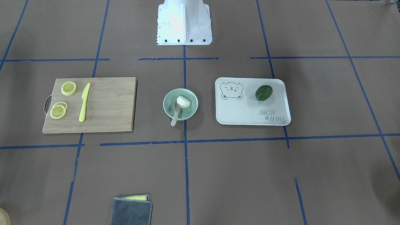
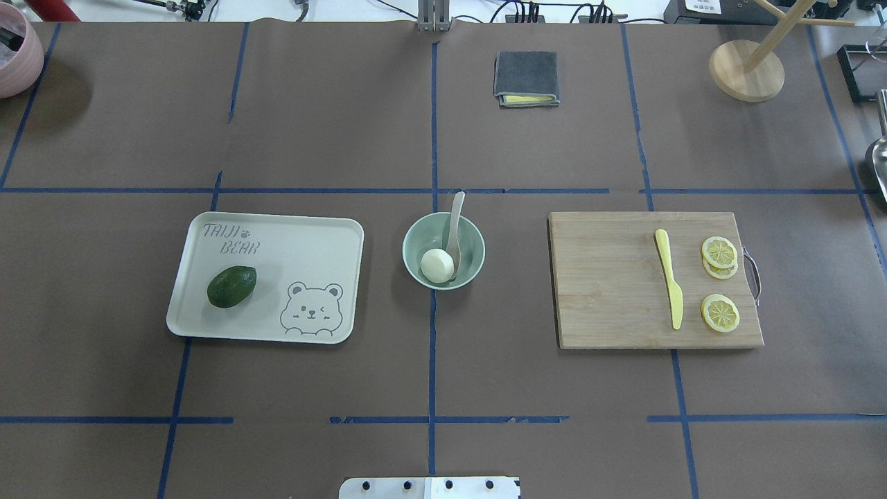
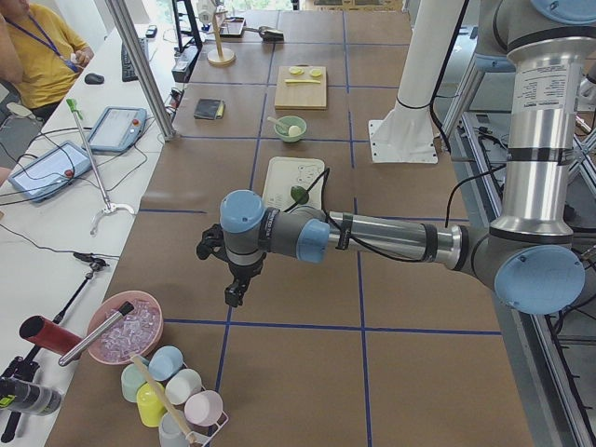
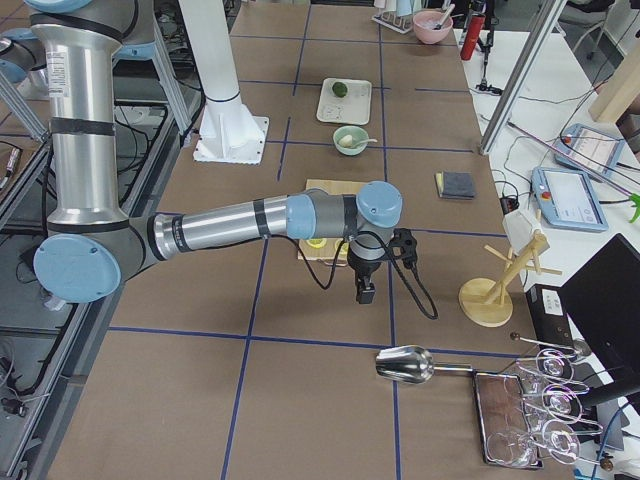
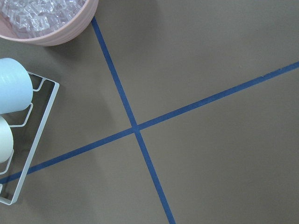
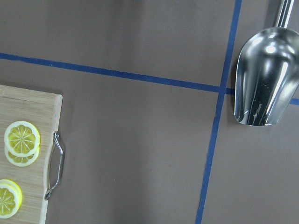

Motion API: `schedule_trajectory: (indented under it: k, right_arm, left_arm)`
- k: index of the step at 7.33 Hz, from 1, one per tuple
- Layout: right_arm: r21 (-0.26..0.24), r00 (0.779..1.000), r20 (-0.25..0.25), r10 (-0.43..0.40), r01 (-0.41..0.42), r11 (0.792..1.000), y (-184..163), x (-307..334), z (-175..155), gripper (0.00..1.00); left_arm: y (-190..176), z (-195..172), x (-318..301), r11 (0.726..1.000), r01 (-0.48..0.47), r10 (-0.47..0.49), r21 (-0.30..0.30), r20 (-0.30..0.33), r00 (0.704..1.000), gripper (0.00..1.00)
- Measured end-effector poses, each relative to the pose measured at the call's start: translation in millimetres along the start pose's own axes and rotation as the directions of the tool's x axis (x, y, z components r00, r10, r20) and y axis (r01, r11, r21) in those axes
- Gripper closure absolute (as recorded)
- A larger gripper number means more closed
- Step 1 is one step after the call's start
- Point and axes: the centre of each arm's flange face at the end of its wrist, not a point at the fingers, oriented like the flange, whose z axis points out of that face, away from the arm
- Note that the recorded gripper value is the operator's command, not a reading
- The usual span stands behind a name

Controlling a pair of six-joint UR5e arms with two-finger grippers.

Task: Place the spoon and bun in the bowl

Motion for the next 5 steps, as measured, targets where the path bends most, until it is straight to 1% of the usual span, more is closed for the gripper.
schedule_trajectory:
  k: [2, 5]
  right_arm:
    - [-0.005, 1.000, 0.006, 0.007, -0.007, 1.000, 1.1, 1.8, 2.0, 0.00]
    - [-0.014, 0.999, 0.010, 0.034, -0.034, 0.999, 3.2, 13.7, 6.2, 0.00]
  left_arm:
    - [4.5, 5.4, -4.4, 1.000, 0.017, -0.017, -0.014, -0.005, 1.000, 0.00]
    - [12.3, 6.8, -17.8, 0.999, 0.047, -0.047, -0.019, -0.007, 0.999, 0.00]
